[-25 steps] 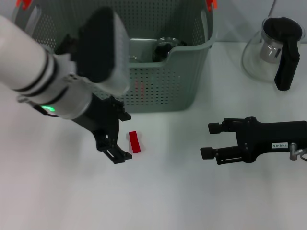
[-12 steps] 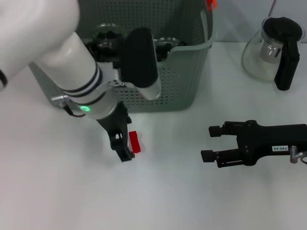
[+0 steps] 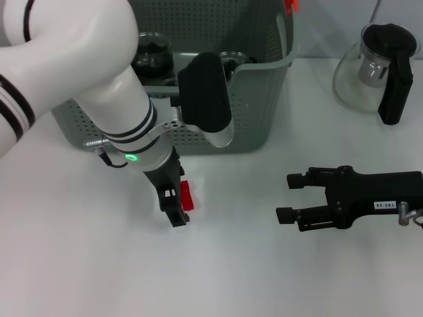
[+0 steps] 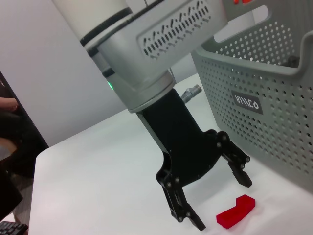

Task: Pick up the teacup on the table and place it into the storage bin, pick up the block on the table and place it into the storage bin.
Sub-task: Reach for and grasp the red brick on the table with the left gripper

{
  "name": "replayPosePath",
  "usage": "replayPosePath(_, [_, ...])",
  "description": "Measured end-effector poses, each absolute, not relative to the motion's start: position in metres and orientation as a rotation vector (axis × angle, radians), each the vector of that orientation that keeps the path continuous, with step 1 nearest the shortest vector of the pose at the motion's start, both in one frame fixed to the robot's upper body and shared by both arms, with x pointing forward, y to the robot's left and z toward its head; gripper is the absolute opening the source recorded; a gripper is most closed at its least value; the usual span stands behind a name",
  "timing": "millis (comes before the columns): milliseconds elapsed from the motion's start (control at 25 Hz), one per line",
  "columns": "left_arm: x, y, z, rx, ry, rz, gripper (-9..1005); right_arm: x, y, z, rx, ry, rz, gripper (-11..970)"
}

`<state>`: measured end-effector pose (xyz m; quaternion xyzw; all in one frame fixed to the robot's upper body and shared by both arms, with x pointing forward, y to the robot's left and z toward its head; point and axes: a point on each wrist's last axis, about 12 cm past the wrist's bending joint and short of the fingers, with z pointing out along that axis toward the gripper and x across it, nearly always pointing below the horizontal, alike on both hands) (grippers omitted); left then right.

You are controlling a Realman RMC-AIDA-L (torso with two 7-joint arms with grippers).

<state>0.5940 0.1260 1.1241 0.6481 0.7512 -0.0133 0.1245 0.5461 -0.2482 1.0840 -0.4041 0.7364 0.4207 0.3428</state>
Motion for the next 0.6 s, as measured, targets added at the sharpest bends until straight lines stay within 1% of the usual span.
replayPosePath(600, [0.5991, 0.1213, 1.1168, 1.859, 2.198, -0.021, 935, 0.5444, -0.2480, 1.0817, -1.049, 1.917, 1.100, 915])
